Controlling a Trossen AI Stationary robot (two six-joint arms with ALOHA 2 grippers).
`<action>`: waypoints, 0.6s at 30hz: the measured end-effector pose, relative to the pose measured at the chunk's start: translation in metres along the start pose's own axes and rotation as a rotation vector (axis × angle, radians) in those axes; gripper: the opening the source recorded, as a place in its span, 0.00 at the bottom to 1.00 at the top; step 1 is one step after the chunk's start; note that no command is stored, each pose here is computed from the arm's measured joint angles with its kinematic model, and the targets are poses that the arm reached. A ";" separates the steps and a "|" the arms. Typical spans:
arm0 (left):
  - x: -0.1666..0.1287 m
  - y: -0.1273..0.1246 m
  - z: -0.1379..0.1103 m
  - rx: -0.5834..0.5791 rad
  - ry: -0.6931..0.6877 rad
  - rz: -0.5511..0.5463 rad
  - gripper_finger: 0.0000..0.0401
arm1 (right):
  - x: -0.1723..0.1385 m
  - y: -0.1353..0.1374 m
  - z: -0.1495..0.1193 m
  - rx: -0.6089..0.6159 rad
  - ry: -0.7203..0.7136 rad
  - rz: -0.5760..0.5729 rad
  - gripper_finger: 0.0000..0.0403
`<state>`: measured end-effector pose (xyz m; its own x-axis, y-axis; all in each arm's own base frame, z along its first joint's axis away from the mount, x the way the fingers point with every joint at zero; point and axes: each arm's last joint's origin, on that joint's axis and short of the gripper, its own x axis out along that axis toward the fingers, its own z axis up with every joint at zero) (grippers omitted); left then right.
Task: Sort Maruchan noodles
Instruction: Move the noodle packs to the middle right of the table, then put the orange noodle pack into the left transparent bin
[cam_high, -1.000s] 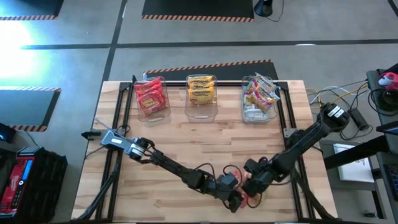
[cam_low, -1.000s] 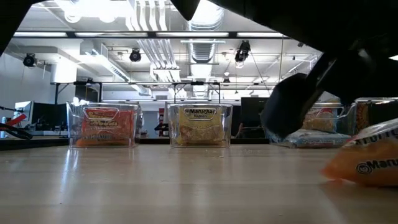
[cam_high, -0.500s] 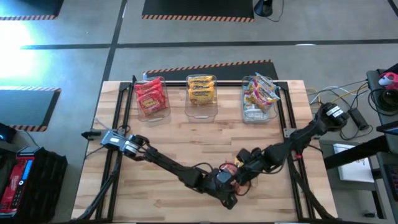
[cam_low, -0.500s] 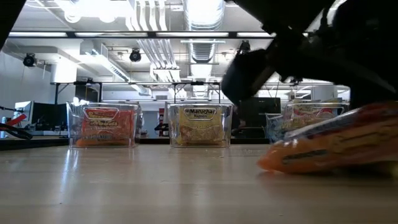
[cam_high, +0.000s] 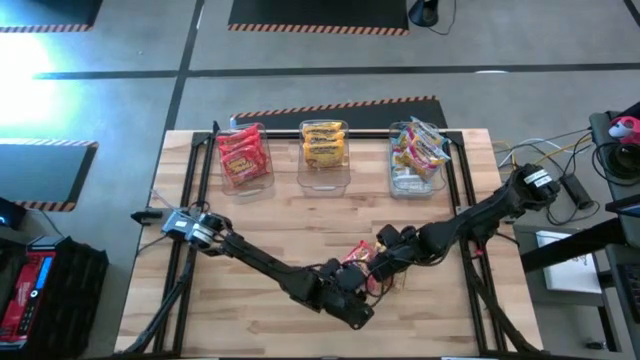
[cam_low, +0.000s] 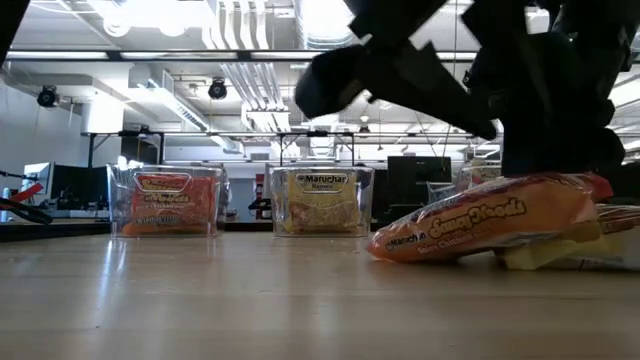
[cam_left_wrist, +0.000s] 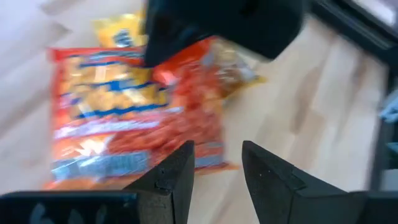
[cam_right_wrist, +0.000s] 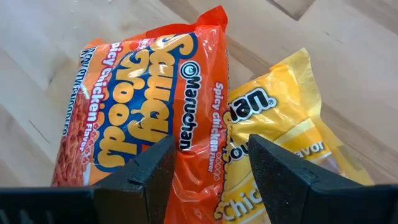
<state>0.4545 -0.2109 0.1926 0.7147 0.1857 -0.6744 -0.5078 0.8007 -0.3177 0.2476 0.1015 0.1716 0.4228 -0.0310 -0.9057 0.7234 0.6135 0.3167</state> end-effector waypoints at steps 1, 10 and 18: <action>-0.004 0.001 0.000 0.012 -0.004 0.026 0.29 | -0.002 0.000 0.000 0.003 -0.001 0.005 0.48; -0.004 0.011 -0.003 0.057 -0.017 0.128 0.29 | -0.032 0.004 0.009 0.012 -0.096 0.117 0.48; 0.017 0.024 -0.004 0.052 0.014 0.050 0.29 | -0.032 0.003 0.009 -0.017 -0.101 0.108 0.48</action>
<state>0.4524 -0.1914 0.1711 0.6822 0.2183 -0.6978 -0.5165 0.8193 -0.2487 0.2417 0.0972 0.2043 0.5511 -0.0432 -0.8333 0.6617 0.6311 0.4048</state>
